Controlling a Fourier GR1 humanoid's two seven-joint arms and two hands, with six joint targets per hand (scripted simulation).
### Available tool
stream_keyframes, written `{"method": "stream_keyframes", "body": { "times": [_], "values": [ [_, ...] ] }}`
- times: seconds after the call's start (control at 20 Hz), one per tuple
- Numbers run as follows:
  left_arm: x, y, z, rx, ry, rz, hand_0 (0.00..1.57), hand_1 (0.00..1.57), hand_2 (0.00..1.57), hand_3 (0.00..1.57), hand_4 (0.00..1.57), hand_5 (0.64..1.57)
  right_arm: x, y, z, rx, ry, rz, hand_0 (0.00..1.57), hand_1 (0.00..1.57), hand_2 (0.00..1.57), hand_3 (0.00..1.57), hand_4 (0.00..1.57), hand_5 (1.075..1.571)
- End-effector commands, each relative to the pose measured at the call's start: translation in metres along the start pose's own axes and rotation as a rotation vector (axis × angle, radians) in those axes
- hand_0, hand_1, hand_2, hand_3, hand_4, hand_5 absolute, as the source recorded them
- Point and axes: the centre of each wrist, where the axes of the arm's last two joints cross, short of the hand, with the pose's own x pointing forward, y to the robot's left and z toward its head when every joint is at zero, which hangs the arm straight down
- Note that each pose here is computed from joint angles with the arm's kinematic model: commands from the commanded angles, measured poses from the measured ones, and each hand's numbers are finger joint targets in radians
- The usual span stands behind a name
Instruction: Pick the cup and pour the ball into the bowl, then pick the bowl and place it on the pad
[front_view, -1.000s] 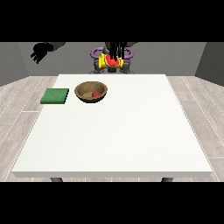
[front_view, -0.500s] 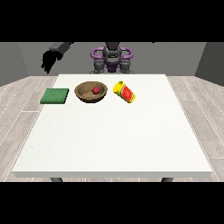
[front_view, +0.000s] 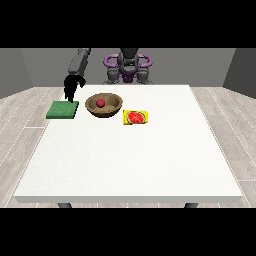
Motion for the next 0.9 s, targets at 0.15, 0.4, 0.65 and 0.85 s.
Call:
{"method": "stream_keyframes", "body": {
  "times": [0.15,0.4,0.65,0.85],
  "values": [
    [0.009,0.073,0.022,-0.033,-0.028,0.048,0.00,0.00,0.00,0.00,0.99,1.561,-0.037,0.015,0.005,0.002,0.000,-0.019,0.00,0.00,0.00,0.00,0.69,1.566],
    [0.015,0.083,0.033,-0.007,-0.046,0.041,0.00,0.00,0.00,0.00,1.01,1.536,-0.036,0.037,-0.021,0.006,-0.004,-0.027,0.00,0.00,0.00,0.00,0.57,1.559],
    [0.034,0.099,0.039,0.022,-0.117,0.024,0.00,0.00,0.00,0.00,1.01,1.536,-0.043,0.030,-0.024,0.053,-0.081,-0.060,0.00,0.00,0.00,0.00,0.52,1.554],
    [0.030,0.127,0.051,0.065,-0.094,0.039,0.00,0.00,0.00,0.00,1.02,1.536,-0.043,0.047,-0.031,0.063,-0.061,-0.039,0.00,0.00,0.00,0.00,0.48,1.548]
  ]
}}
